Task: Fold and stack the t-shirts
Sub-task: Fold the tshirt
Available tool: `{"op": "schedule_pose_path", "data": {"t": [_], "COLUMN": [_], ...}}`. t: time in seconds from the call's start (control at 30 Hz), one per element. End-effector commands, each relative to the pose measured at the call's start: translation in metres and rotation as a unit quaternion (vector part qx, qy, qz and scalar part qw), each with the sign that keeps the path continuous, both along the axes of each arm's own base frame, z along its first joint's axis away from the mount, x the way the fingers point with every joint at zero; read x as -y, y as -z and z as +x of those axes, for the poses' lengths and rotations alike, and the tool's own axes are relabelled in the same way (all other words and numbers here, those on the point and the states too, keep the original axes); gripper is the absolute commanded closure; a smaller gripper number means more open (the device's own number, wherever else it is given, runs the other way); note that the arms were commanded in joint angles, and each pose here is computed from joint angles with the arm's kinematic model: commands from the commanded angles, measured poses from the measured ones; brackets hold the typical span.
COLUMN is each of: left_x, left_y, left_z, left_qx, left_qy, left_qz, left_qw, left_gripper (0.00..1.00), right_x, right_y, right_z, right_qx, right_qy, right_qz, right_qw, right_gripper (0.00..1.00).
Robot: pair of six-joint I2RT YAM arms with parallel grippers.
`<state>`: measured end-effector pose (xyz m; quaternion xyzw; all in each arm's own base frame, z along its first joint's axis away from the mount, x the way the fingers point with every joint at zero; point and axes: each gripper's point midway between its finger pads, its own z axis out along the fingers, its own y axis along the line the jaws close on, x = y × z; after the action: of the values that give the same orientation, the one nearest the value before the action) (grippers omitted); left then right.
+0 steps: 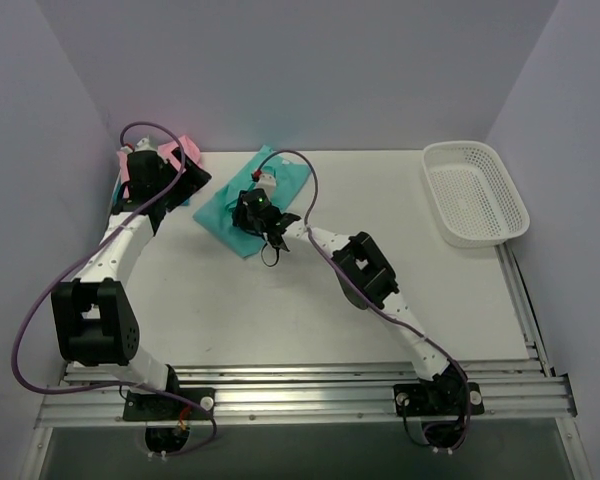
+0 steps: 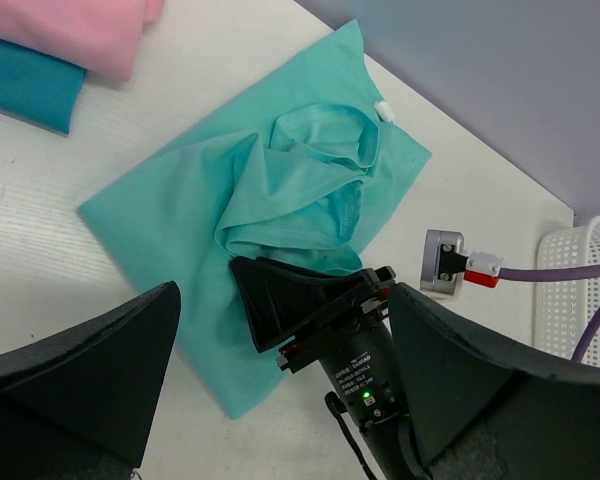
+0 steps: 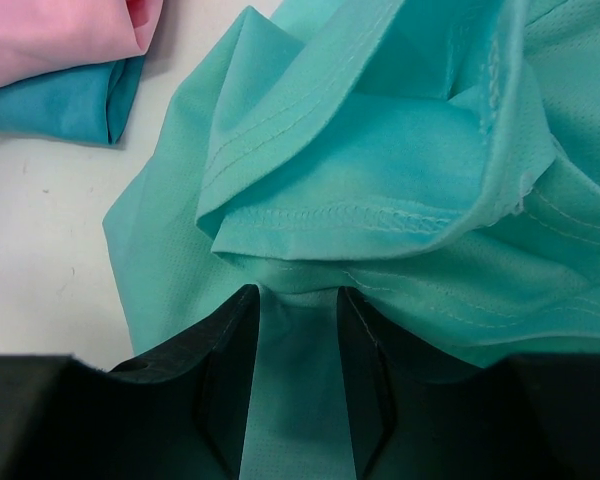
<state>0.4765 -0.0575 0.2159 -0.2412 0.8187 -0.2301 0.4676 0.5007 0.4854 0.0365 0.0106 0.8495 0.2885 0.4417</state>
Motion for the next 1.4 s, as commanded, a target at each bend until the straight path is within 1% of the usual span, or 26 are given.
{"op": "schedule_pose_path", "data": {"t": [0.0, 0.3, 0.5, 0.6, 0.83, 0.93, 1.0, 1.03, 1.07, 1.1, 1.2, 1.27, 1.37], "left_x": [-0.003, -0.002, -0.001, -0.003, -0.004, -0.004, -0.004, -0.005, -0.005, -0.005, -0.006, -0.007, -0.008], "left_y": [-0.019, -0.017, -0.021, -0.022, -0.025, -0.025, -0.025, -0.024, -0.023, -0.022, -0.022, -0.021, -0.020], "left_z": [0.007, 0.009, 0.006, 0.005, 0.003, 0.002, 0.003, 0.003, 0.003, 0.003, 0.004, 0.004, 0.004], "left_qx": [0.035, 0.034, 0.039, 0.040, 0.043, 0.042, 0.043, 0.042, 0.041, 0.040, 0.040, 0.039, 0.037], "left_qy": [-0.002, 0.000, 0.001, -0.002, -0.004, -0.004, -0.006, -0.006, -0.006, -0.007, -0.008, -0.010, -0.012], "left_qz": [-0.003, -0.006, -0.006, -0.004, -0.001, -0.001, 0.000, 0.000, 0.000, 0.001, 0.003, 0.004, 0.006], "left_qw": [0.999, 0.999, 0.999, 0.999, 0.999, 0.999, 0.999, 0.999, 0.999, 0.999, 0.999, 0.999, 0.999], "left_gripper": [0.06, 0.06, 0.06, 0.06, 0.06, 0.06, 0.06, 0.06, 0.06, 0.06, 0.06, 0.06, 0.06], "right_x": [-0.014, -0.030, -0.025, -0.023, -0.001, 0.014, 0.024, 0.028, 0.034, 0.037, 0.049, 0.060, 0.082], "right_y": [-0.047, -0.058, -0.056, -0.045, -0.019, -0.013, -0.021, -0.013, -0.025, -0.019, -0.032, -0.044, -0.072], "right_z": [-0.011, -0.035, -0.026, -0.021, 0.011, 0.032, 0.050, 0.057, 0.070, 0.075, 0.097, 0.109, 0.130], "right_qx": [0.025, 0.022, 0.026, 0.021, 0.024, 0.031, 0.049, 0.053, 0.066, 0.064, 0.087, 0.109, 0.146], "right_qy": [-0.008, -0.023, -0.012, -0.007, 0.023, 0.040, 0.055, 0.059, 0.069, 0.071, 0.087, 0.107, 0.140], "right_qz": [0.027, 0.032, 0.025, 0.020, 0.003, -0.002, -0.002, -0.012, -0.004, -0.007, 0.008, 0.004, 0.019], "right_qw": [0.999, 0.999, 0.999, 1.000, 0.999, 0.999, 0.997, 0.997, 0.995, 0.995, 0.992, 0.988, 0.979], "right_gripper": [0.66, 0.65, 0.65, 0.65, 0.65, 0.64, 0.63, 0.63, 0.62, 0.62, 0.60, 0.58, 0.53]}}
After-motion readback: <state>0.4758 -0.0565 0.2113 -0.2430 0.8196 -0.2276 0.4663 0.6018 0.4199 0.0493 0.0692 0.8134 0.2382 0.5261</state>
